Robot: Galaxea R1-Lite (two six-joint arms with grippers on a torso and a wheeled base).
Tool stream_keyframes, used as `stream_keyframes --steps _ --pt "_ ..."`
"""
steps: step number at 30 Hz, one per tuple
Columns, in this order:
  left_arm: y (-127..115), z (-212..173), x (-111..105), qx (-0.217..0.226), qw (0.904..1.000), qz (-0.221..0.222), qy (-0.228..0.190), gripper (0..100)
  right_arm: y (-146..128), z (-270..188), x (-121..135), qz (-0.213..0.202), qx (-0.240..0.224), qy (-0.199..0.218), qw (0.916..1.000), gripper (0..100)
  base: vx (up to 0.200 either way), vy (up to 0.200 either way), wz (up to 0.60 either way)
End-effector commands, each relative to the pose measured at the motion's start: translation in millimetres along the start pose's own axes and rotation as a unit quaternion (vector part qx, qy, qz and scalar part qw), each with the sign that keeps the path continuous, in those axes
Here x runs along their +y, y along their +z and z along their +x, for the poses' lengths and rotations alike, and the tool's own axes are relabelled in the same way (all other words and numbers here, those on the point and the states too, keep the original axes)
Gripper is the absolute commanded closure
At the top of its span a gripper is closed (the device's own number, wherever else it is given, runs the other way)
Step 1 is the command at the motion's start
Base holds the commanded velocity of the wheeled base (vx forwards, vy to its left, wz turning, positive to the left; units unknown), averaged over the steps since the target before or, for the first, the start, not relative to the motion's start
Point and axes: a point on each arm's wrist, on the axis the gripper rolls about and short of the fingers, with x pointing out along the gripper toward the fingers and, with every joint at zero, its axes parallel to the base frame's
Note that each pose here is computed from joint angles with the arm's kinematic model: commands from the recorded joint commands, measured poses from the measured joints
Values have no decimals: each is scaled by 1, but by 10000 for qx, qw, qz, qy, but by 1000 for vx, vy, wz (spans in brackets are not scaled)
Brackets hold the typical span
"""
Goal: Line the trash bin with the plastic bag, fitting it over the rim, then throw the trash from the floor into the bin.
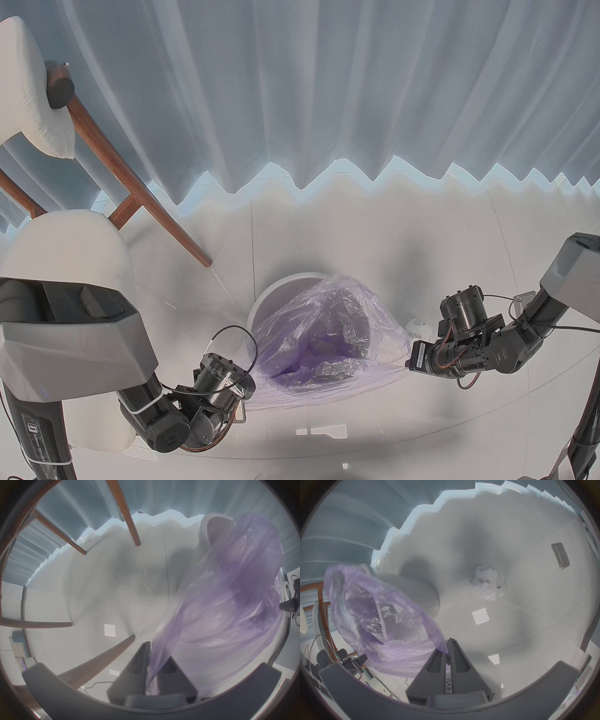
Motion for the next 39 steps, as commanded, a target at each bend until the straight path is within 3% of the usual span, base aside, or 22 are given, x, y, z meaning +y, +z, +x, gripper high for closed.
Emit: stream_keyframes --steps 1,2,13,19,25,28,33,39 --pt "-5 -2 1 49 10000 55 13 0 -7 -2 -1 -33 93 -33 9999 100 0 0 0" --pt "-4 -3 0 32 10000 43 -3 0 -9 -3 -1 -43 119 -39 9999 0 0 0 0" --pt "-11 -39 3 -59 9991 229 -338 0 -37 -38 2 -257 239 80 9994 0 0 0 0" --pt "19 -73 2 -824 9916 -240 -963 0 -26 -77 9 -297 -298 738 9964 0 0 0 0" --pt "37 -86 -3 -1375 9746 -567 -1672 0 -13 -94 15 -409 -790 1327 9872 0 0 0 0" --pt "47 -87 -2 -1630 9657 -500 -1956 0 -2 -96 18 -486 -1130 1669 9783 0 0 0 0" --pt "71 -76 14 -1905 9503 22 -2465 0 19 -88 15 -1006 -1562 1951 9630 0 0 0 0" --pt "70 -66 16 -1675 9414 490 -2886 0 27 -68 9 -1758 -1683 1928 9506 0 0 0 0"
